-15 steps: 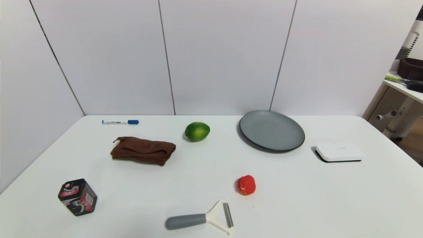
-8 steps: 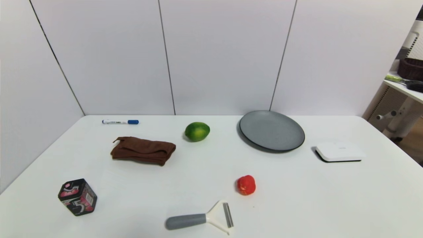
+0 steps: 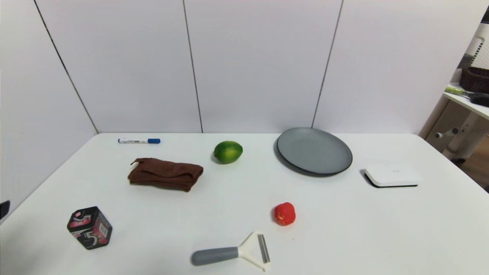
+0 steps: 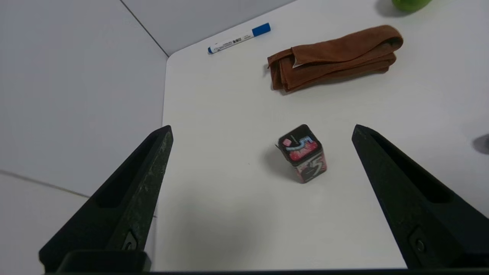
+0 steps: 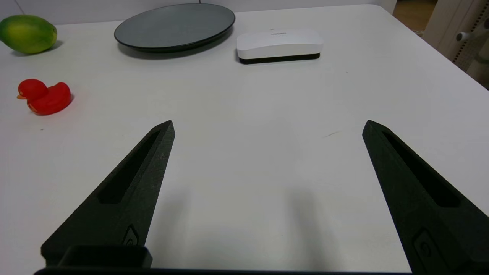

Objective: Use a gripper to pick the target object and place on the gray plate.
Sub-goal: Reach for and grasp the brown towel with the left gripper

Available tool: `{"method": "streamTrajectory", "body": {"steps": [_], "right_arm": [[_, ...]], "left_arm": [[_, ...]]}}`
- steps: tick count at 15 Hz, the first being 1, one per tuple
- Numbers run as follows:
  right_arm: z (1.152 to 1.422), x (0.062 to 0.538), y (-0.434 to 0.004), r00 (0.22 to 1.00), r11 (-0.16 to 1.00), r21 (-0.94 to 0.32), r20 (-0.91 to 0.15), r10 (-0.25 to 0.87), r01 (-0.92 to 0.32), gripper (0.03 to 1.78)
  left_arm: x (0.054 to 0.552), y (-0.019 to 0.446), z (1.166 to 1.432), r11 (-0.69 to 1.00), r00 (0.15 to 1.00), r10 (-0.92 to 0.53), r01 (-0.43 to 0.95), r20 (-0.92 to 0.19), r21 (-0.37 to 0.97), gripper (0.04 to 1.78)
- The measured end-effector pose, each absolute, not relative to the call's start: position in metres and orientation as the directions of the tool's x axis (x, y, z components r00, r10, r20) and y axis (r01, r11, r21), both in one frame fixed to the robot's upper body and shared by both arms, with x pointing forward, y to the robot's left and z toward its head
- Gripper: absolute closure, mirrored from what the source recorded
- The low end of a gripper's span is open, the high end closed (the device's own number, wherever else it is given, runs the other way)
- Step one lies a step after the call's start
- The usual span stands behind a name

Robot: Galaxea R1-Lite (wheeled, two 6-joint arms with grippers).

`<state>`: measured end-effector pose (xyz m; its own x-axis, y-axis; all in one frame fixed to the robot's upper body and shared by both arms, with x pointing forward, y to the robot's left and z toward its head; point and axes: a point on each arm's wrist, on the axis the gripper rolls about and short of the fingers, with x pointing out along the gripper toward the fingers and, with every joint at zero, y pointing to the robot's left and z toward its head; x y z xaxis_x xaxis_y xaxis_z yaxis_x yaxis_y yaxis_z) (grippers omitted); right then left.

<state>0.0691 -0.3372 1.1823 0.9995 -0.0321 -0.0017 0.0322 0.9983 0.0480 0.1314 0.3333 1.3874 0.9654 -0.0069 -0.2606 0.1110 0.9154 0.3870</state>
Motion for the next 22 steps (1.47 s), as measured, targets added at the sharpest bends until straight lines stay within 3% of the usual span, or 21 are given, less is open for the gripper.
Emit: {"method": "streamTrajectory", "body": {"steps": [3,5,9,12,16,22], "right_arm": [[1.182,0.069,-0.337,0.999,0.998,0.048,-0.002,-0.032,0.032,0.11],[1.182,0.069,-0.337,0.999,0.998,0.048,-0.002,-0.032,0.032,0.11],[1.182,0.069,-0.337,0.999,0.998,0.048,-0.001,-0.032,0.032,0.11],[1.182,0.069,-0.337,0.999,0.998,0.047,-0.002,-0.032,0.032,0.11],[1.182,0.069,-0.337,0.999,0.998,0.048,-0.002,-0.032,0.032,0.11],[1.182,0.069,-0.337,0.999,0.998,0.047,-0.002,-0.032,0.032,0.11]], "left_arm": [[0.193,0.332,1.422,0.8,0.911,-0.052,0.283,-0.409,0.529,0.13],[0.238,0.328,1.422,0.686,0.843,-0.108,0.446,-0.527,0.575,0.13],[0.324,0.303,1.391,0.447,0.674,-0.249,0.717,-0.695,0.535,0.13],[0.371,0.279,1.354,0.291,0.544,-0.342,0.837,-0.767,0.464,0.13],[0.407,0.252,1.318,0.198,0.445,-0.472,0.895,-0.761,0.4,0.13],[0.429,0.251,1.286,0.202,0.38,-0.48,0.925,-0.79,0.322,0.13]]}}
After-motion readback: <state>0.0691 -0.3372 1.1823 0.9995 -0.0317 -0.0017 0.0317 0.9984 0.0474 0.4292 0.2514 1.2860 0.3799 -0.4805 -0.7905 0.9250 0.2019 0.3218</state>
